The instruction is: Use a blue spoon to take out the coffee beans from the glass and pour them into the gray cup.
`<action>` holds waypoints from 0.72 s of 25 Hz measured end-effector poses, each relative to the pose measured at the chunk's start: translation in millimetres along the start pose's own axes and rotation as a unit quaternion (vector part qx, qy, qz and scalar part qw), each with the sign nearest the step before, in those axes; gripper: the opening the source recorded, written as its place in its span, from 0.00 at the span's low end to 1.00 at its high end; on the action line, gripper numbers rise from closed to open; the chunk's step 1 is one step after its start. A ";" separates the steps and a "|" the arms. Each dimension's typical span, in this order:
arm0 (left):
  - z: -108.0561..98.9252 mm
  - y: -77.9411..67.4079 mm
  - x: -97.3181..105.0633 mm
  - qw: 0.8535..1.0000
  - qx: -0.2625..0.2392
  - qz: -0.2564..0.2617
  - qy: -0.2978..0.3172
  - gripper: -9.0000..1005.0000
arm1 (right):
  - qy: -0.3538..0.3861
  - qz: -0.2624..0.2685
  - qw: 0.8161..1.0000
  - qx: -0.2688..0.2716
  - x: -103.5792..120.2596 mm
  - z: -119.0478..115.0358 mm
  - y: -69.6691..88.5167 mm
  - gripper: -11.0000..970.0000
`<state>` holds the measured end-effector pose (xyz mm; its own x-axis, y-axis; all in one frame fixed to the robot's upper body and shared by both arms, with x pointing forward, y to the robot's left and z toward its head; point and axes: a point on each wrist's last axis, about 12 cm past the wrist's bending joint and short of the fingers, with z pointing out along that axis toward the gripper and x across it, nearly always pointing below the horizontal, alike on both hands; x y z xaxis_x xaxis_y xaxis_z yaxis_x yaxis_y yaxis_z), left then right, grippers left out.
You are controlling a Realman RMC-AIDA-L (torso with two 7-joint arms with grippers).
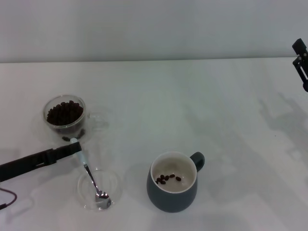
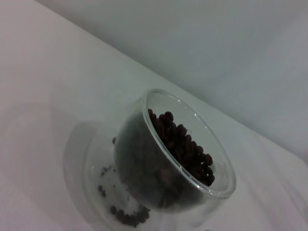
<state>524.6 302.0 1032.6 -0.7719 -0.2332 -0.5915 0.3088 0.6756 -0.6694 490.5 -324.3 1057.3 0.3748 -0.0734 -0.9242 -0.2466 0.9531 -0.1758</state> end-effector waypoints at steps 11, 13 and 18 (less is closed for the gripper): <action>-38.5 6.7 8.3 0.997 -0.004 0.042 -0.064 0.61 | -0.003 -0.004 1.000 0.017 -1.1 -0.6 -6.0 0.63; -44.4 6.1 6.4 0.996 -0.007 0.056 -0.070 0.61 | -0.004 -0.005 1.000 0.024 -1.5 -0.6 -8.0 0.63; -57.7 10.5 0.1 0.991 -0.021 0.082 -0.100 0.61 | -0.012 -0.012 0.999 0.049 -3.8 -0.6 -15.7 0.63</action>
<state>495.7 349.4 1051.5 -0.5868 -0.2483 -0.7708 0.3944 0.7436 -0.5398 492.5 -339.2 1063.4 0.4010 -0.0905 -0.9116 -0.1500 0.9752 -0.1628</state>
